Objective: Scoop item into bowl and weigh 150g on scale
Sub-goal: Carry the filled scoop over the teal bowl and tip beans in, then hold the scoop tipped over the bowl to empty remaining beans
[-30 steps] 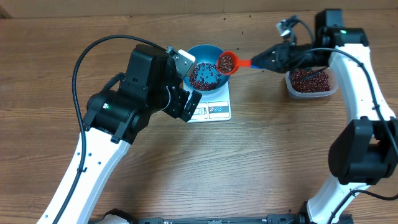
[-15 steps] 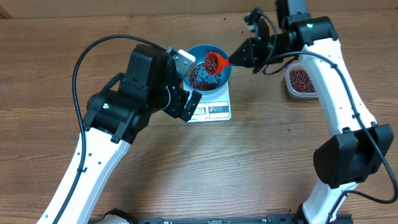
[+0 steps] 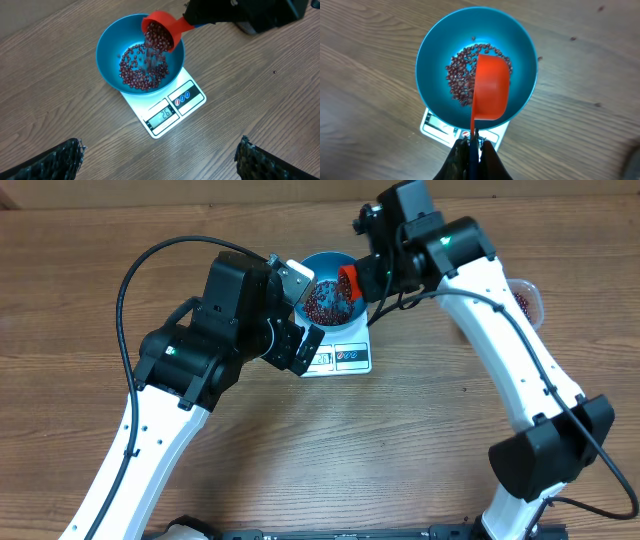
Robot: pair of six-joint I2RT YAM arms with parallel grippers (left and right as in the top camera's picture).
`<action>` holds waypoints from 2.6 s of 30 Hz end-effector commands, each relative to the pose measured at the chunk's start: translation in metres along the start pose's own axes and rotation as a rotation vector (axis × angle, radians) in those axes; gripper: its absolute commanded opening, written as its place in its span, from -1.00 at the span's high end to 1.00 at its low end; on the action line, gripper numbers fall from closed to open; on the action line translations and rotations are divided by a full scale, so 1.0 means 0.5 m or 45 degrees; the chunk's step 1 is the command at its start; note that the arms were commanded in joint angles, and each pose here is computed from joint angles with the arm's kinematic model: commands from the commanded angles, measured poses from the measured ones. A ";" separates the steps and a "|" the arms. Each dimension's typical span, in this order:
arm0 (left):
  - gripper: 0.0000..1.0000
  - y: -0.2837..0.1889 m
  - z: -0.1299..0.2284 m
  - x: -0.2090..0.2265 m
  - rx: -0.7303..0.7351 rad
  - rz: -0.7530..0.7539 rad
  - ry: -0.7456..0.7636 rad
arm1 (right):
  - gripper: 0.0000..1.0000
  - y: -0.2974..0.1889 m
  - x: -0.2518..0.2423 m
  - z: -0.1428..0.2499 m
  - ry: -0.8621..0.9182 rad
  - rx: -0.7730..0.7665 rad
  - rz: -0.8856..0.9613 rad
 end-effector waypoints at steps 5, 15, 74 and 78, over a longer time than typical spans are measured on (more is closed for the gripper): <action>-0.99 0.002 -0.003 0.002 -0.001 0.006 -0.017 | 0.92 -0.060 0.016 -0.021 -0.070 -0.107 0.238; -0.99 0.002 -0.003 0.002 -0.001 0.006 -0.017 | 0.92 -0.060 0.019 -0.022 -0.077 -0.110 0.252; -0.99 0.002 -0.003 0.002 -0.001 0.006 -0.017 | 0.92 -0.059 0.069 -0.033 -0.137 -0.159 0.260; -0.99 0.002 -0.003 0.002 -0.001 0.006 -0.017 | 0.92 -0.060 0.075 -0.034 -0.152 -0.165 0.297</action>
Point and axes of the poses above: each gripper's point midway between its finger pads, its own y axis out along the fingers, its own x axis along the line the jaws close on, z = x × y, the point moved 6 cm from there along -y, back along the fingers, and after that the axes turned 4 degrees about -y, right-handed, at the moved point
